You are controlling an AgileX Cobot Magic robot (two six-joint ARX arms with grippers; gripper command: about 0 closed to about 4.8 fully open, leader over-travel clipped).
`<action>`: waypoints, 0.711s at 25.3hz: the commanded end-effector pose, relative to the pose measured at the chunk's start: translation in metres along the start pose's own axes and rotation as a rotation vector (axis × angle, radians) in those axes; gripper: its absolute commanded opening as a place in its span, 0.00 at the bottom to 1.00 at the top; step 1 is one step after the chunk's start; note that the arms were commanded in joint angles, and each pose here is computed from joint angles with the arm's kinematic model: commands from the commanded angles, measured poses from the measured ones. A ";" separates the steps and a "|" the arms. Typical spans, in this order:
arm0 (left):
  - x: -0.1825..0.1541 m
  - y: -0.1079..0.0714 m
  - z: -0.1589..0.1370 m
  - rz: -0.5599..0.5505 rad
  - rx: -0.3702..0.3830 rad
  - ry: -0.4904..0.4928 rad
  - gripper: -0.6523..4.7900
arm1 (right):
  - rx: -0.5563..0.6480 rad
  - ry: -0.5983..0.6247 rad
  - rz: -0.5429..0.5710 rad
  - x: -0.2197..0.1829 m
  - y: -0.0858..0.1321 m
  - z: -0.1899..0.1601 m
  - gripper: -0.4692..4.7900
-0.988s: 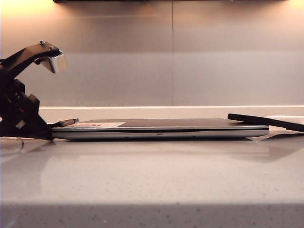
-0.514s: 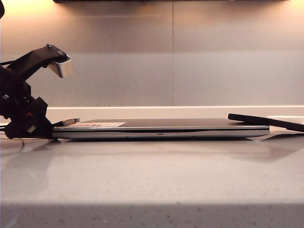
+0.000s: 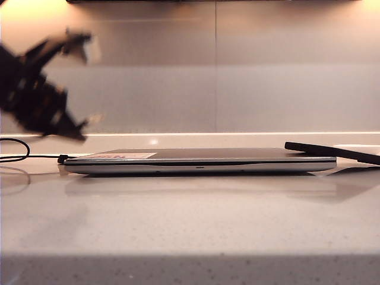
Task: Pick up the charging cable and the phone, plug the charging cable into the charging port on the phone, and finally place them back on the table.
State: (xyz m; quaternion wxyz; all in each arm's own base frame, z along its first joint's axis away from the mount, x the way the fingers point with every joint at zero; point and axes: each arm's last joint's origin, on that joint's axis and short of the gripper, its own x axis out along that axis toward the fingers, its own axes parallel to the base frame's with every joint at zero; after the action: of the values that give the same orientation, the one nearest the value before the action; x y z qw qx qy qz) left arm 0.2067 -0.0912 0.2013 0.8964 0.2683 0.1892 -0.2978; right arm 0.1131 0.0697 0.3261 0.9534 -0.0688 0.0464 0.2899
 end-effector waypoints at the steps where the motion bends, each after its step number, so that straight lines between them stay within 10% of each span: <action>1: -0.014 0.007 0.018 0.017 -0.081 -0.067 0.11 | -0.003 -0.021 -0.021 -0.001 -0.001 0.003 0.08; 14: -0.077 -0.004 0.060 -0.069 -0.549 -0.381 0.11 | 0.086 -0.014 -0.130 -0.001 -0.005 0.003 0.08; 18: -0.079 -0.015 0.065 -0.142 -0.579 -0.395 0.11 | 0.216 0.003 -0.182 -0.002 -0.012 0.000 0.08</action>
State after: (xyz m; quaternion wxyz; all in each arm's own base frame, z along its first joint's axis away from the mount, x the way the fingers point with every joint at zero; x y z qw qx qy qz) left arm 0.1515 -0.1032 0.2833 0.9348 -0.0667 0.1158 -0.3291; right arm 0.1179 0.0612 0.3254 0.9760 -0.0011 0.0688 0.2066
